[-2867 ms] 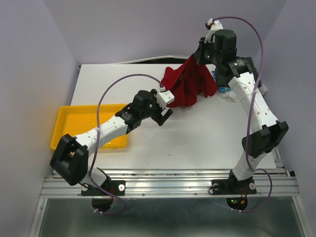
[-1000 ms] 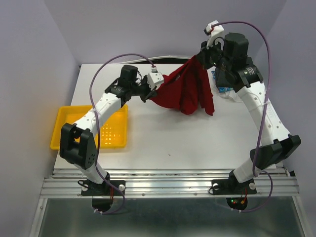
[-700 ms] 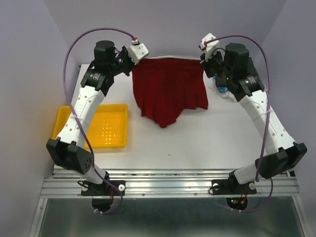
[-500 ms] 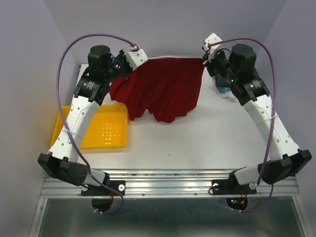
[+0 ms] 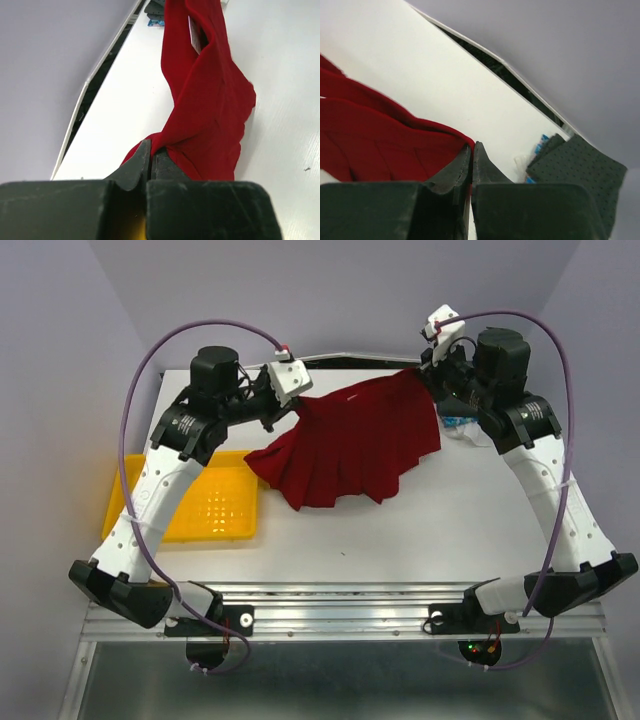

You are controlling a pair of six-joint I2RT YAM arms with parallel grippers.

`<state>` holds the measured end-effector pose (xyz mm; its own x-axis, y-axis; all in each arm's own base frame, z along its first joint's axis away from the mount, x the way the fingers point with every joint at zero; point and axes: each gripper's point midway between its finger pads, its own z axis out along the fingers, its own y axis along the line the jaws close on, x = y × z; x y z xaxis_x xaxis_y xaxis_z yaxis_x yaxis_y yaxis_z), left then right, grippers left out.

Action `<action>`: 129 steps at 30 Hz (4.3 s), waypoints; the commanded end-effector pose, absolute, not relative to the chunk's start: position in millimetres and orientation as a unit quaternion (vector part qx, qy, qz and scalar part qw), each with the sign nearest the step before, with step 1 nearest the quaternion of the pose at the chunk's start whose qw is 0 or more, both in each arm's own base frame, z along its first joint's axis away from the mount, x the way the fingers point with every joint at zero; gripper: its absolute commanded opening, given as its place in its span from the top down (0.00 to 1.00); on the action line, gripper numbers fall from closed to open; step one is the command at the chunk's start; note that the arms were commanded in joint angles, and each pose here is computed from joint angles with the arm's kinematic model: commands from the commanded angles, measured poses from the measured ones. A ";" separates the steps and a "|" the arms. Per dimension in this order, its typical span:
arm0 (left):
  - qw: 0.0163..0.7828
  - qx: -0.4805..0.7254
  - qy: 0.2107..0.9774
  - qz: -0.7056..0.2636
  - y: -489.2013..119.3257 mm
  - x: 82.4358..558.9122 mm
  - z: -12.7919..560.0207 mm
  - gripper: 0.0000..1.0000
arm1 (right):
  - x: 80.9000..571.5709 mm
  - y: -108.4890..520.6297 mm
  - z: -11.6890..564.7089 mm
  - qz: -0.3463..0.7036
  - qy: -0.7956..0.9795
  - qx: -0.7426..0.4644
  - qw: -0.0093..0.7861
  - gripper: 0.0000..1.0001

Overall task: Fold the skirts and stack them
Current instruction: Flatten the skirt out

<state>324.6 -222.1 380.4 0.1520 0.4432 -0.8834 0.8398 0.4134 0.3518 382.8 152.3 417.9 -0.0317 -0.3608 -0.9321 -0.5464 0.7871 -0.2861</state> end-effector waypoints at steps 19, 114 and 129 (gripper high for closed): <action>0.501 0.542 0.569 -0.364 -271.4 194.3 425.1 1.00 | 366.1 123.7 488.3 0.038 0.677 -0.239 0.695 0.99; 0.322 0.600 0.706 -0.195 -250.5 211.8 124.4 0.37 | 279.8 104.3 143.3 0.044 0.673 -0.601 0.428 0.36; 0.344 0.423 0.815 -0.196 -213.8 291.6 166.3 0.38 | 343.1 105.5 172.7 0.075 0.800 -0.440 0.402 0.26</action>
